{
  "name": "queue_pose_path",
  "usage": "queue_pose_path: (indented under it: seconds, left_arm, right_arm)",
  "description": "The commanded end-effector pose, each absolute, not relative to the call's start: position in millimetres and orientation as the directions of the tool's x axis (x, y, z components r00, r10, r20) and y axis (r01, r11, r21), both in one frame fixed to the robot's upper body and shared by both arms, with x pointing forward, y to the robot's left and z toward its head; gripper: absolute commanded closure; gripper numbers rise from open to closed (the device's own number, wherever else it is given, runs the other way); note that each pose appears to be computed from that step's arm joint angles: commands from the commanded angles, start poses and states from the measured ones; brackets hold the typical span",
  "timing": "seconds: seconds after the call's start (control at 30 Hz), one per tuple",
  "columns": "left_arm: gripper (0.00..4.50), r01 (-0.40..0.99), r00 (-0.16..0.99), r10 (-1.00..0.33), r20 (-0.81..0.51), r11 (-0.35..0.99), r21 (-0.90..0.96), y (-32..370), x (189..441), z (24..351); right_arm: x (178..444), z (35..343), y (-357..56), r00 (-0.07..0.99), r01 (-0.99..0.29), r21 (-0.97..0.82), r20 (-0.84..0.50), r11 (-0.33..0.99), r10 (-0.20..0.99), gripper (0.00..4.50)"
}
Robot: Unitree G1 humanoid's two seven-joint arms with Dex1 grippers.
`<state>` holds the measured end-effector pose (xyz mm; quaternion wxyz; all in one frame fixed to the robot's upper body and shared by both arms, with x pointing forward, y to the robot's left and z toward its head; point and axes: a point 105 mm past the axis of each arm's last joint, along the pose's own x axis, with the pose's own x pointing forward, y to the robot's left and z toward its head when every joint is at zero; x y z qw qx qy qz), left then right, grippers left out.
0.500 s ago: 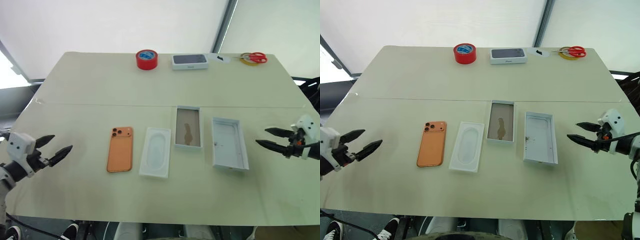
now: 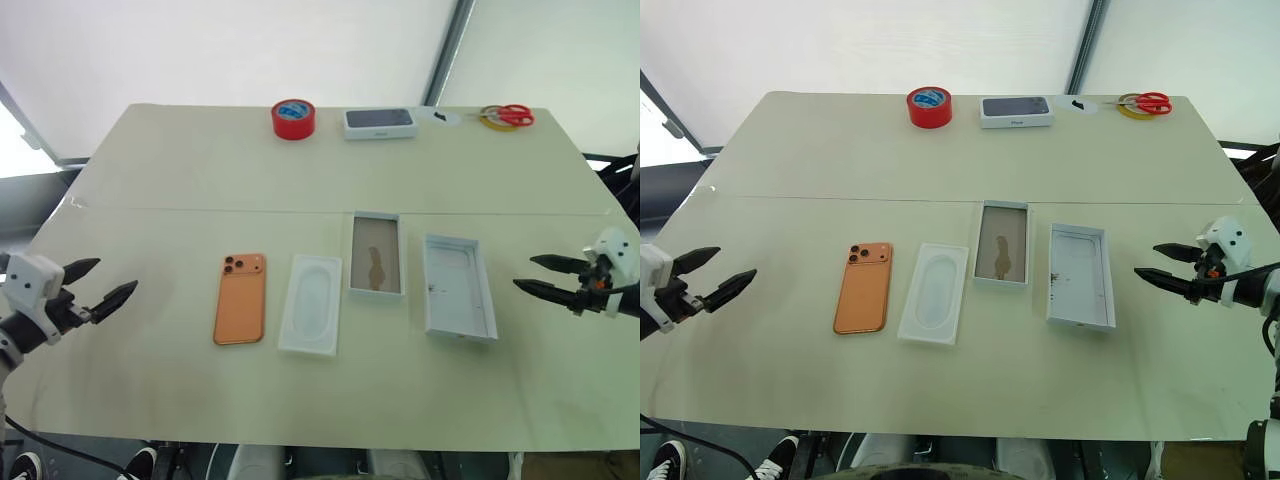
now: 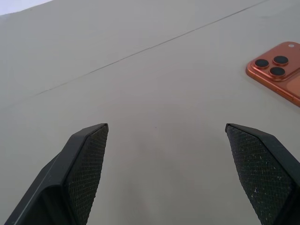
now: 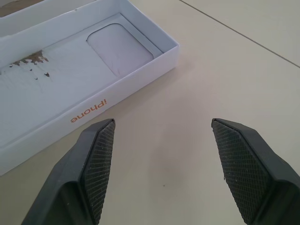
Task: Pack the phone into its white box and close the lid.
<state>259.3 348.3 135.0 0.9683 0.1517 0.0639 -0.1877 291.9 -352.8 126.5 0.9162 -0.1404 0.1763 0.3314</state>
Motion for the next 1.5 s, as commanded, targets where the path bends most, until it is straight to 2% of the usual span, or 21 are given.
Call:
queue_pose_path:
  seconds: [0.03,0.17,0.6,0.73,0.8,0.87,1.0,1.1,1.2,1.23,1.37,1.5]
  left_arm:
    - [0.3,0.375,0.927,-0.339,-0.162,0.863,0.337,351.9,261.3,151.7]
    - [0.27,0.398,0.917,-0.369,-0.15,0.859,0.322,347.1,263.7,154.3]
    - [0.27,0.421,0.907,-0.404,-0.122,0.845,0.329,339.4,264.7,160.5]
    - [0.27,0.452,0.892,-0.436,-0.121,0.84,0.301,328.3,265.3,161.3]
    - [0.27,0.526,0.851,-0.499,-0.167,0.817,0.238,306.3,263.6,153.9]
    - [0.27,0.577,0.816,-0.556,-0.158,0.796,0.183,281.8,261.8,154.2]
    - [0.27,0.607,0.791,-0.593,-0.149,0.791,0.076,231.8,268.8,159.4]
    - [0.27,0.639,0.752,-0.617,-0.229,0.769,0.026,206.9,270.2,147.3]
    - [0.27,0.711,0.648,-0.706,-0.284,0.695,-0.106,175.3,264.4,135.9]
    - [0.27,0.721,0.594,-0.748,-0.295,0.658,-0.217,165.2,261.1,133.0]
    - [0.27,0.733,0.468,-0.837,-0.282,0.547,-0.405,139.1,253.8,137.9]
    - [0.27,0.651,0.471,-0.794,-0.384,0.606,-0.457,134.4,267.0,118.1]
  right_arm:
    - [291.8,140.2,-349.7,0.703,-0.679,-0.117,-0.387,0.725,0.597,1.08]
    - [295.1,145.9,-349.6,0.717,-0.676,-0.16,-0.369,0.719,0.592,0.03]
    - [298.8,143.3,-345.0,0.722,-0.68,-0.224,-0.375,0.699,0.582,0.03]
    - [303.3,143.0,-330.4,0.693,-0.712,-0.213,-0.366,0.669,0.621,0.03]
    - [308.5,144.9,-308.2,0.655,-0.752,-0.21,-0.348,0.625,0.671,0.03]
    - [313.7,150.1,-289.8,0.633,-0.774,-0.219,-0.324,0.595,0.703,0.03]
    - [313.4,155.1,-249.6,0.521,-0.854,-0.205,-0.317,0.479,0.793,0.03]
    - [312.7,155.3,-217.6,0.427,-0.904,-0.177,-0.297,0.39,0.854,0.03]
    - [311.4,153.3,-184.5,0.342,-0.937,-0.185,-0.292,0.298,0.893,0.03]
    - [310.9,153.5,-177.2,0.323,-0.943,-0.185,-0.29,0.278,0.901,0.03]
    - [309.5,153.9,-166.9,0.288,-0.952,-0.187,-0.291,0.241,0.912,0.03]
    - [301.4,152.6,-166.1,0.252,-0.961,-0.192,-0.322,0.198,0.912,0.03]
